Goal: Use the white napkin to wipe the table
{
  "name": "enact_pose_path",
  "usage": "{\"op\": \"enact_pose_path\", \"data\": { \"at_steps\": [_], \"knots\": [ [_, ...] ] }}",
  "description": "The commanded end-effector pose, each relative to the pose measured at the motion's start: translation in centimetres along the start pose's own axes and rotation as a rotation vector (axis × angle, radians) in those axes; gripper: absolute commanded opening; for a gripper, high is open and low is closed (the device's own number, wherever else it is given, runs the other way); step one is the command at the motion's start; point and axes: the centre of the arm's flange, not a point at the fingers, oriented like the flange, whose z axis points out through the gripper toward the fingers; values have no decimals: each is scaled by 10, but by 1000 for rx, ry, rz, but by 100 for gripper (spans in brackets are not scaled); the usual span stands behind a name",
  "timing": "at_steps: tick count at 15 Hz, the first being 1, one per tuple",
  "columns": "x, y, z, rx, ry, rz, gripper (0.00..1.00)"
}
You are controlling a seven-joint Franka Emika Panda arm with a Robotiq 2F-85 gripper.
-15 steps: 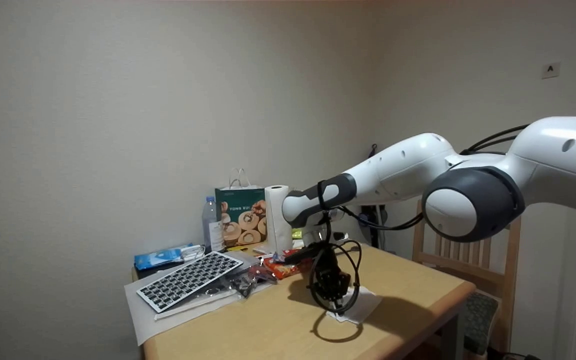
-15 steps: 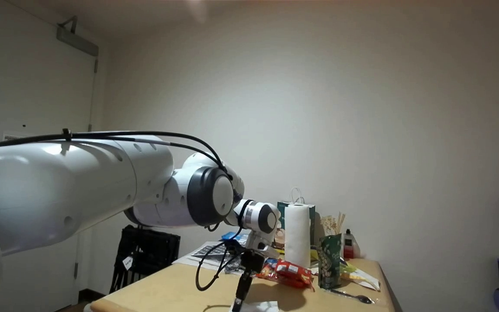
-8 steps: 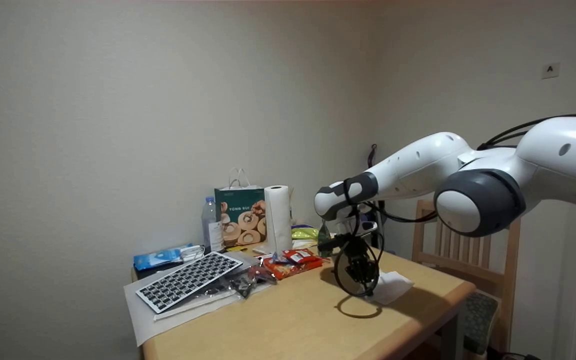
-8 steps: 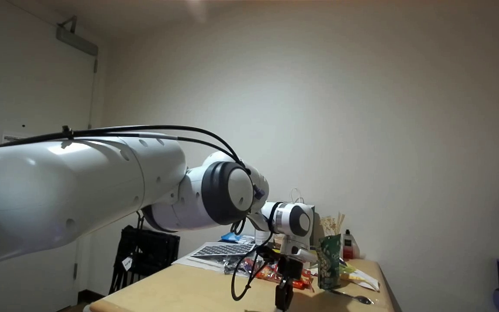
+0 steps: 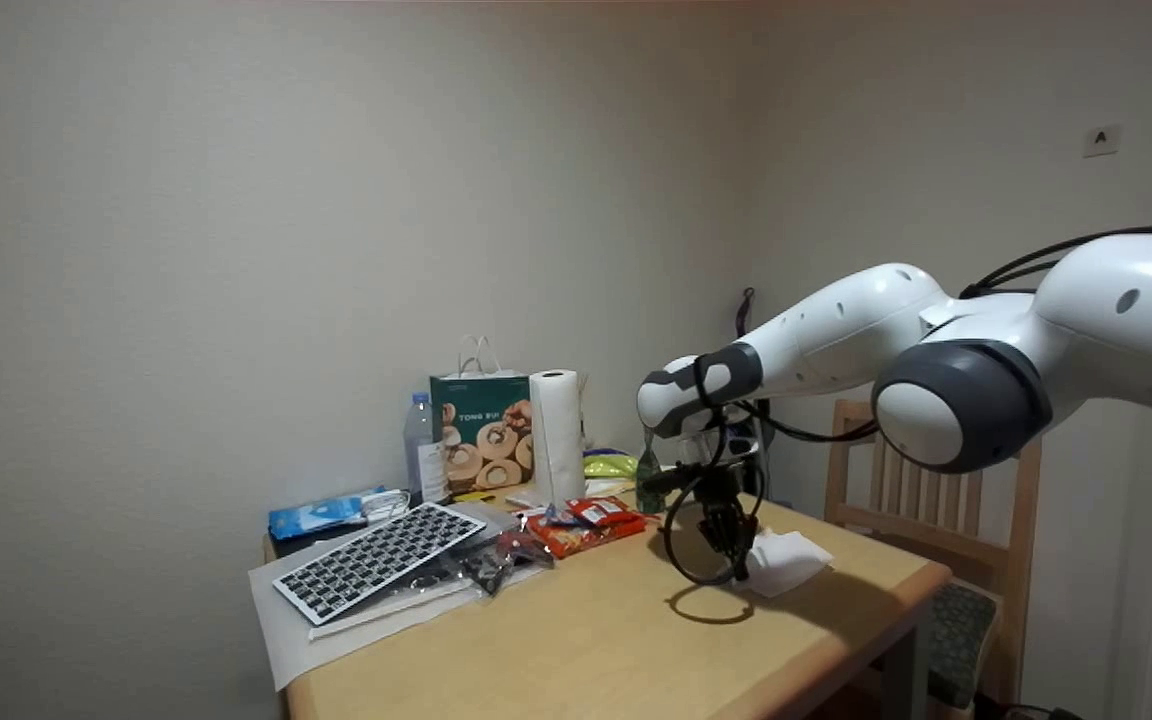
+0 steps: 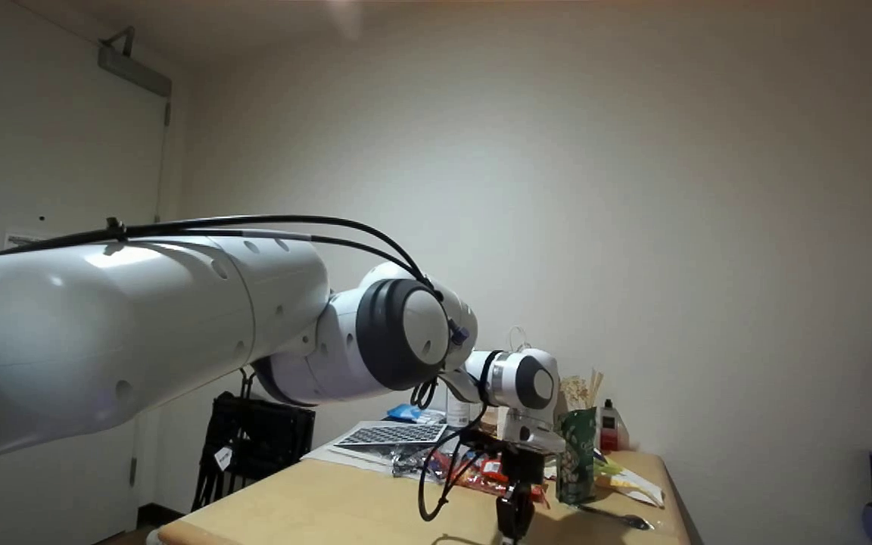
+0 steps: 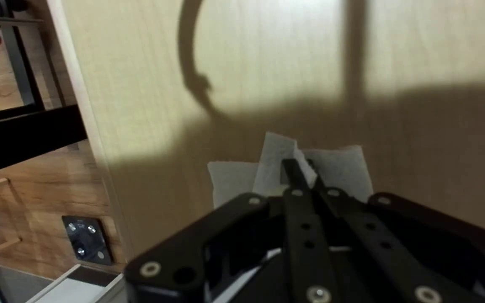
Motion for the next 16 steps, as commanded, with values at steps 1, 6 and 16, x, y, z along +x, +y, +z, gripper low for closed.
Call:
{"op": "enact_pose_path", "data": {
  "at_steps": [1, 6, 16],
  "knots": [
    [70, -9, -5, 72, -14, 186, 0],
    [118, 4, -1, 58, -32, 274, 2],
    [186, 8, 4, 46, -66, 535, 0]
  ]
}}
